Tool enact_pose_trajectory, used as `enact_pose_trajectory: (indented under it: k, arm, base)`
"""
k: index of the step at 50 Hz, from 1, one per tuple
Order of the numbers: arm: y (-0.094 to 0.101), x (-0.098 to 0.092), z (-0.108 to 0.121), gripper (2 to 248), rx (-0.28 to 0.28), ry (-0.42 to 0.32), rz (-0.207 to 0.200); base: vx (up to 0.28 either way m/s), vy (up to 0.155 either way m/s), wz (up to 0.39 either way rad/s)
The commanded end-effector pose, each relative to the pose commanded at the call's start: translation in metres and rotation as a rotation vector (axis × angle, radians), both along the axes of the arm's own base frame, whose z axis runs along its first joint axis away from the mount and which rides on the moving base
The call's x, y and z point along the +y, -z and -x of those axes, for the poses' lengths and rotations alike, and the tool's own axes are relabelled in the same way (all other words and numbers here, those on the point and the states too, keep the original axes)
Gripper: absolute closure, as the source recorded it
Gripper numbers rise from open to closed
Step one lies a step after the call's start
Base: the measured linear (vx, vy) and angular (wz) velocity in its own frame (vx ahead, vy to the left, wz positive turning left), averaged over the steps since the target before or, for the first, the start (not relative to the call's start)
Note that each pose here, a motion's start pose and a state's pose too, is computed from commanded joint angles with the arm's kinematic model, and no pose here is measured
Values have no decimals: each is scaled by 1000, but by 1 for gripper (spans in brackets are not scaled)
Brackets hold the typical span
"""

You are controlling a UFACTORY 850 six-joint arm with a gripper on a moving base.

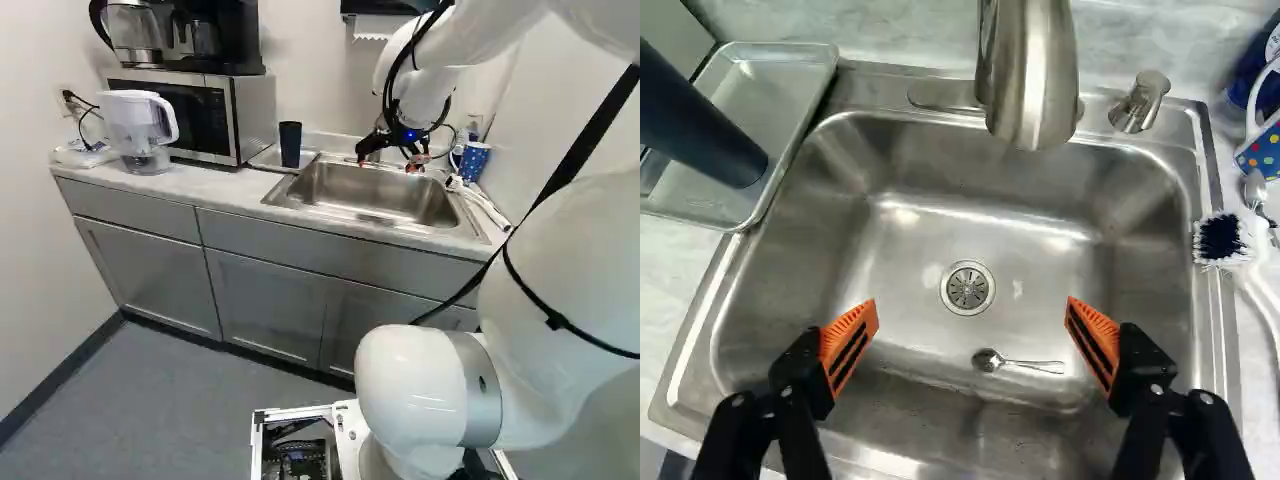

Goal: Rinse the cup and place it in the tray

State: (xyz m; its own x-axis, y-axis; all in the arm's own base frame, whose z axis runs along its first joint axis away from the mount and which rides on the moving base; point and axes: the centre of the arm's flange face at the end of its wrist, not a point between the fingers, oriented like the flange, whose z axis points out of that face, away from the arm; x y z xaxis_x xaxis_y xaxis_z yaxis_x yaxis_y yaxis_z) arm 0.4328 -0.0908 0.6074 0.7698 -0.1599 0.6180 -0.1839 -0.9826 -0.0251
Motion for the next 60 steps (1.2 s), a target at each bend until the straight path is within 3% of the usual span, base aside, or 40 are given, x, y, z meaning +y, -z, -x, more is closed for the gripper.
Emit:
enact_pose_trajectory:
  k: [60]
  arm:
    - [0, 0, 0, 3, 0, 0, 0]
  base:
    - [-6, 8, 17]
